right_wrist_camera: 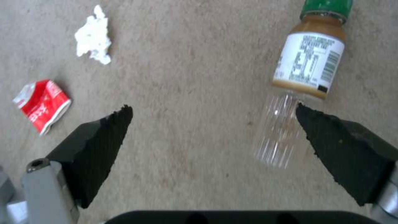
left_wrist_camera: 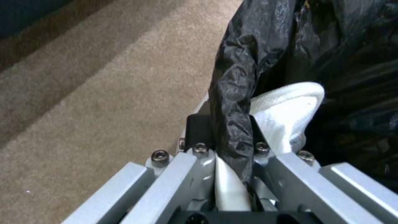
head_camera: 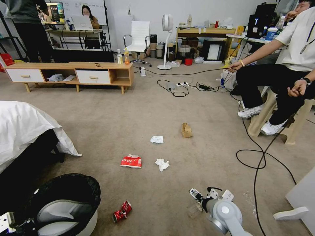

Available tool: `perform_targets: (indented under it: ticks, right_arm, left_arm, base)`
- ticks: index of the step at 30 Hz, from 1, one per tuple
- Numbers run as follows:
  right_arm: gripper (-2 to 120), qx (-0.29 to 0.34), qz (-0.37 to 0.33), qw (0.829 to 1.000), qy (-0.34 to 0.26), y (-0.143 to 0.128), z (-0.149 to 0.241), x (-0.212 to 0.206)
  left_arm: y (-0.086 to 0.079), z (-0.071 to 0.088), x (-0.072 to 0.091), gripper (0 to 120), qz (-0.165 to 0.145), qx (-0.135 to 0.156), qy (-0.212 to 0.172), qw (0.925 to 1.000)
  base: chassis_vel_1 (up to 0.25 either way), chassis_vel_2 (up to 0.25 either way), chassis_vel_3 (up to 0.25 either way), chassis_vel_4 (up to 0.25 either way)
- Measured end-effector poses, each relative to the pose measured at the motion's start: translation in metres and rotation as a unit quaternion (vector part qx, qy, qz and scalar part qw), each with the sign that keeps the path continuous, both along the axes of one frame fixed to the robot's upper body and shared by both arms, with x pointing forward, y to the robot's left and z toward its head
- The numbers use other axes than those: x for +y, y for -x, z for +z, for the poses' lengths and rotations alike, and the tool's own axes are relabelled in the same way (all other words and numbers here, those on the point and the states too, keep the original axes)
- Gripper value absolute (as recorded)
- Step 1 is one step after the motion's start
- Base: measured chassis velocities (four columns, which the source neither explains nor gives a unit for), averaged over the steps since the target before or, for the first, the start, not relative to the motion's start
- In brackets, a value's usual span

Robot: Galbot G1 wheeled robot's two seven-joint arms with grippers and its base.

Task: Pick up the trash bin and place the garbage on the floor into it.

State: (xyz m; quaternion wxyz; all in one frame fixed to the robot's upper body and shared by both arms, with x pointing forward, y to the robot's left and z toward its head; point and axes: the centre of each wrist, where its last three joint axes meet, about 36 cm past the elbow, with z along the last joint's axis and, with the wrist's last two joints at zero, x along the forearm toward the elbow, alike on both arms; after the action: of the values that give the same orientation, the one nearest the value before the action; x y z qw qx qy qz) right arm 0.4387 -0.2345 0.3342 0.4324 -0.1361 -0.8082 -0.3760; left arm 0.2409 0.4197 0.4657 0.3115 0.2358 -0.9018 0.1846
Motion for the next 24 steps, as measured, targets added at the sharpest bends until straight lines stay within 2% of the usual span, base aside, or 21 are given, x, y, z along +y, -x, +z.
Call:
perform_targets:
  ticks: [10, 24]
  right_arm:
    - [100, 0.025, -0.018, 0.999, 0.017, -0.014, -0.038, -0.006]
    - [100, 0.035, -0.027, 0.999, 0.031, -0.019, -0.061, -0.011]
  left_arm:
    - [-0.008, -0.005, 0.005, 3, -0.003, 0.003, 0.001, 1.0000]
    - [-0.019, -0.011, 0.009, 3, -0.007, 0.004, 0.005, 1.0000]
  base:
    - [0.000, 0.000, 0.000, 0.000]
    - [0.000, 0.000, 0.000, 0.000]
